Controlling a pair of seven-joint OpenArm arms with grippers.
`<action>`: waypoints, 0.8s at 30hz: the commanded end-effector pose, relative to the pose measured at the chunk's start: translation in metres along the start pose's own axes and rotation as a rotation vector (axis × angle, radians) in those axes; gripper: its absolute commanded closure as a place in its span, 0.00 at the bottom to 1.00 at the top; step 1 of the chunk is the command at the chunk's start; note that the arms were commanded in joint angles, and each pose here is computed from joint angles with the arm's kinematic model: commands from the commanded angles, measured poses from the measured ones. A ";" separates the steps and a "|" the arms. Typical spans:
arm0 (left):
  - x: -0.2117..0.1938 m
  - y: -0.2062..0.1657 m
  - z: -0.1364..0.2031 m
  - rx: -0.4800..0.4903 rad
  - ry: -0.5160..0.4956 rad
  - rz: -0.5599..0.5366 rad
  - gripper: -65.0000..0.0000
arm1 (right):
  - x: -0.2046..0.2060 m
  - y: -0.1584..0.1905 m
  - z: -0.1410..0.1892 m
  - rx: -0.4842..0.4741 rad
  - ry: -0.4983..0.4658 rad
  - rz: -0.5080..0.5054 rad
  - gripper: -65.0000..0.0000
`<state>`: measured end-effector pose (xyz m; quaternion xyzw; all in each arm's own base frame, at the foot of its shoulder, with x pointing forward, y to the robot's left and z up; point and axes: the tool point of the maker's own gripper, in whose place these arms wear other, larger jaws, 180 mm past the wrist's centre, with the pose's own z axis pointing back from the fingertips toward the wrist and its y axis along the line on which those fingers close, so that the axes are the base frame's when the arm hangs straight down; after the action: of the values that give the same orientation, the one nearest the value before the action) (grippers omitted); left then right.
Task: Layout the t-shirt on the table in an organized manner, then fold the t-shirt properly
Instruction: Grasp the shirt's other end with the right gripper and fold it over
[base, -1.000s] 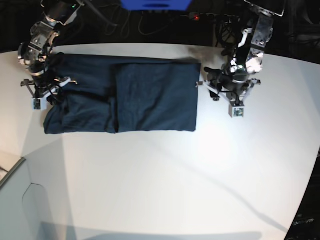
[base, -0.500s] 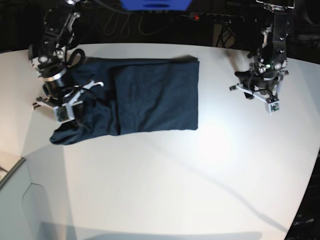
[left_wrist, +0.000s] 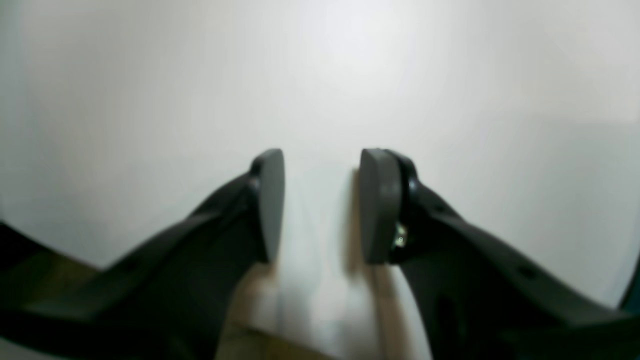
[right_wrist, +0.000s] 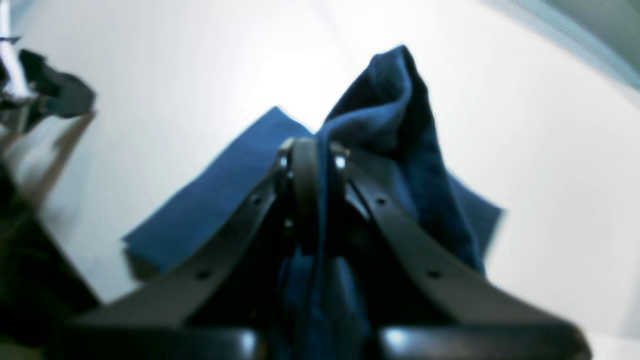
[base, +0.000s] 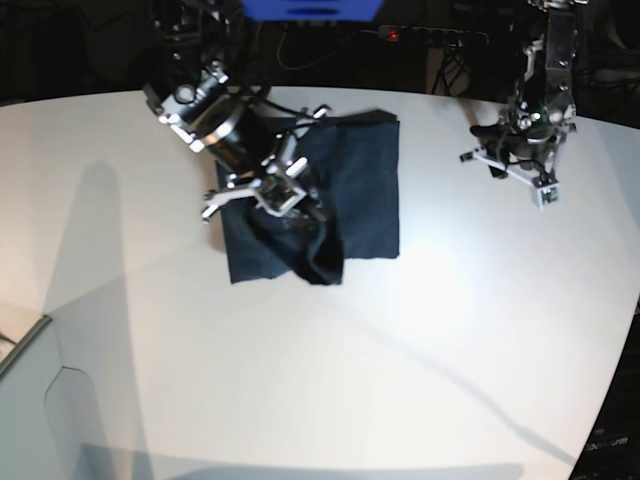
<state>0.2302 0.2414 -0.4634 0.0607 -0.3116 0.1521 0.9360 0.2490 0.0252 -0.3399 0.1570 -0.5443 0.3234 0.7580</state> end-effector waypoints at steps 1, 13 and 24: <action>0.010 0.001 0.003 0.001 -0.034 -0.008 0.63 | 0.020 0.005 -0.005 0.018 -0.074 -0.005 1.00; -0.005 0.002 0.005 0.001 -0.005 -0.011 0.63 | 0.025 0.046 -0.055 0.200 -0.085 0.018 1.00; -0.005 0.001 0.005 0.000 -0.004 -0.008 0.63 | 0.001 0.047 -0.079 0.244 -0.018 0.003 1.00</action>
<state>0.2174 0.2369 -0.4697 0.0583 -0.3007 0.1511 0.9399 0.2664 0.0999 -0.3925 0.2390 -0.4785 0.3983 0.7452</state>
